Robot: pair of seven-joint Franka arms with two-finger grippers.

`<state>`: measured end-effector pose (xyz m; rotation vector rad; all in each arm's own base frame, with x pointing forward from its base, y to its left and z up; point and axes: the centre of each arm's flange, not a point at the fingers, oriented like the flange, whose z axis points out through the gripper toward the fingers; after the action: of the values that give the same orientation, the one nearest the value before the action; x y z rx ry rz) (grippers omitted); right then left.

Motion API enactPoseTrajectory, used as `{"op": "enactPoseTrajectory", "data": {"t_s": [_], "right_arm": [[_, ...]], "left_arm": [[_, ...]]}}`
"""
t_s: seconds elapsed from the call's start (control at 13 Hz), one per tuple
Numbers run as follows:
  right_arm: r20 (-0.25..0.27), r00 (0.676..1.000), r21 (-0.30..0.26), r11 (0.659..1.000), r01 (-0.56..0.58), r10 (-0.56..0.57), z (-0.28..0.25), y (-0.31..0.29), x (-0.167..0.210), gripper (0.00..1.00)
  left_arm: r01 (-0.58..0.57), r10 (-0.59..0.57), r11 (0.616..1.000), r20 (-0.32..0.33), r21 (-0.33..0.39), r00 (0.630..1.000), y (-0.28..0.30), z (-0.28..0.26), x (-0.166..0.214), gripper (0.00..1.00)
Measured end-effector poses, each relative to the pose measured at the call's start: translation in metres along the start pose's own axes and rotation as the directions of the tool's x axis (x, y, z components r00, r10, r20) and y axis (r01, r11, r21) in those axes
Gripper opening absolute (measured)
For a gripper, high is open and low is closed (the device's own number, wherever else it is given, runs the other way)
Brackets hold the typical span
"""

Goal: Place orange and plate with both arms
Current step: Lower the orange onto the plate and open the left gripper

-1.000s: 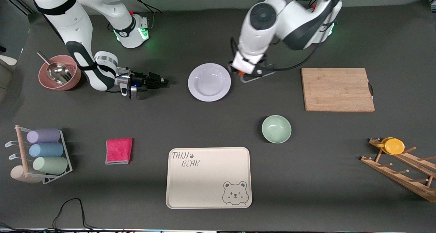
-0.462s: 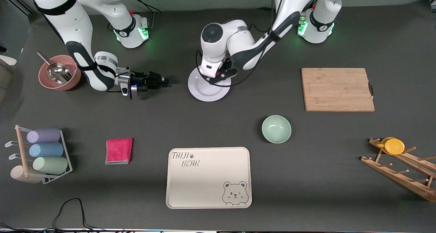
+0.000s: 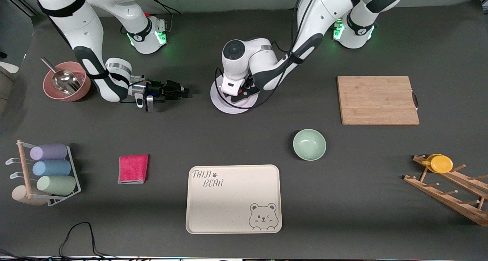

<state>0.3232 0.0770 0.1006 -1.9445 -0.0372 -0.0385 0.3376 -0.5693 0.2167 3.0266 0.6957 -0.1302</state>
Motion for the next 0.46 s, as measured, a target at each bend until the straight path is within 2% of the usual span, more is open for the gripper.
{"op": "enactPoseTrajectory", "data": {"t_s": [0.31, 0.38, 0.46], "right_arm": [[0.0, 1.0, 0.0, 1.0, 0.001, -0.001, 0.0, 0.0, 0.0, 0.47], [0.0, 1.0, 0.0, 1.0, 0.001, -0.001, 0.0, 0.0, 0.0, 0.47], [0.0, 1.0, 0.0, 1.0, 0.001, -0.001, 0.0, 0.0, 0.0, 0.47]], "left_arm": [[0.012, -0.012, 1.0, -0.006, -0.006, 1.0, 0.002, 0.016, -0.021, 0.72], [0.019, -0.019, 1.0, -0.006, -0.005, 1.0, 0.002, 0.017, -0.019, 0.79], [0.028, -0.028, 1.0, -0.008, -0.007, 1.0, 0.003, 0.016, -0.017, 0.9]]}}
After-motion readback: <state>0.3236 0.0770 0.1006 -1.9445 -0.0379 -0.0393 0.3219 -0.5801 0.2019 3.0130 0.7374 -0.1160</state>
